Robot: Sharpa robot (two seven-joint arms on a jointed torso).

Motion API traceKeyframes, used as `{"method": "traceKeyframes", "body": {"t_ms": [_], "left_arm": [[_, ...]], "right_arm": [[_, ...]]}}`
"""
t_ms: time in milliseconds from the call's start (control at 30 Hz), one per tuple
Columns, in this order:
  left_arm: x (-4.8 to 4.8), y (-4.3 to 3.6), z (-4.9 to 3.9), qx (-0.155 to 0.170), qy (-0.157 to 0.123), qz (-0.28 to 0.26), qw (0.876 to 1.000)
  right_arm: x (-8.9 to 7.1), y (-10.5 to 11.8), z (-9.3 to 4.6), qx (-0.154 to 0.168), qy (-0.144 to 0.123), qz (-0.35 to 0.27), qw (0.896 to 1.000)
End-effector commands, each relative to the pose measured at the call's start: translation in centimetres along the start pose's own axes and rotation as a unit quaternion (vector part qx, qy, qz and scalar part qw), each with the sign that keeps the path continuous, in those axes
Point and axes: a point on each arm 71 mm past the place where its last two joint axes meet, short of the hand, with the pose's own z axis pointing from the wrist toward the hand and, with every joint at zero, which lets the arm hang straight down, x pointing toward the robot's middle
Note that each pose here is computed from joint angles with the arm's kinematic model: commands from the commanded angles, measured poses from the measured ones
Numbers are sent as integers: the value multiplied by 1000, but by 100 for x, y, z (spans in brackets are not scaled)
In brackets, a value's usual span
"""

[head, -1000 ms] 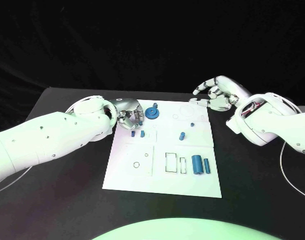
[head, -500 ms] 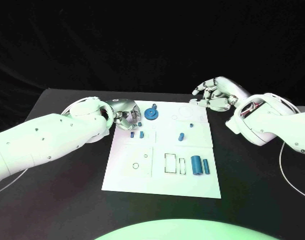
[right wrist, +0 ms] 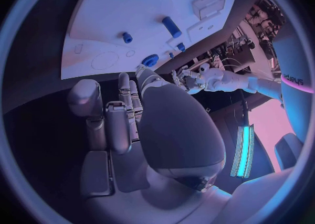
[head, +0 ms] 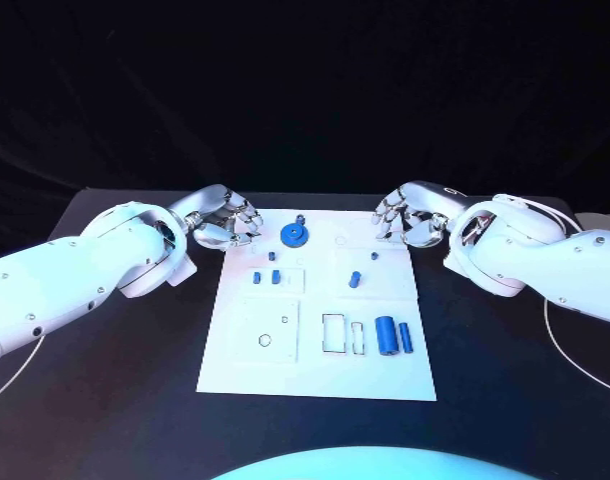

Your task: Assemble the parts on the task board

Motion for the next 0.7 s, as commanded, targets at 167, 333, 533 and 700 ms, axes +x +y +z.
{"method": "traceKeyframes", "body": {"t_ms": [167, 333, 533, 700], "left_arm": [[-152, -4, -117, 22, -79, -315, 945], [-186, -14, -196, 31, -101, -390, 915], [-183, -51, -260, 41, -104, -420, 900], [-184, -55, -294, 43, -107, -429, 896]], "right_arm": [[157, 40, 27, -6, 51, -149, 987], [245, 92, 28, -11, 58, -168, 984], [297, 135, 35, -15, 60, -178, 982], [322, 154, 42, -16, 63, -181, 981]]}}
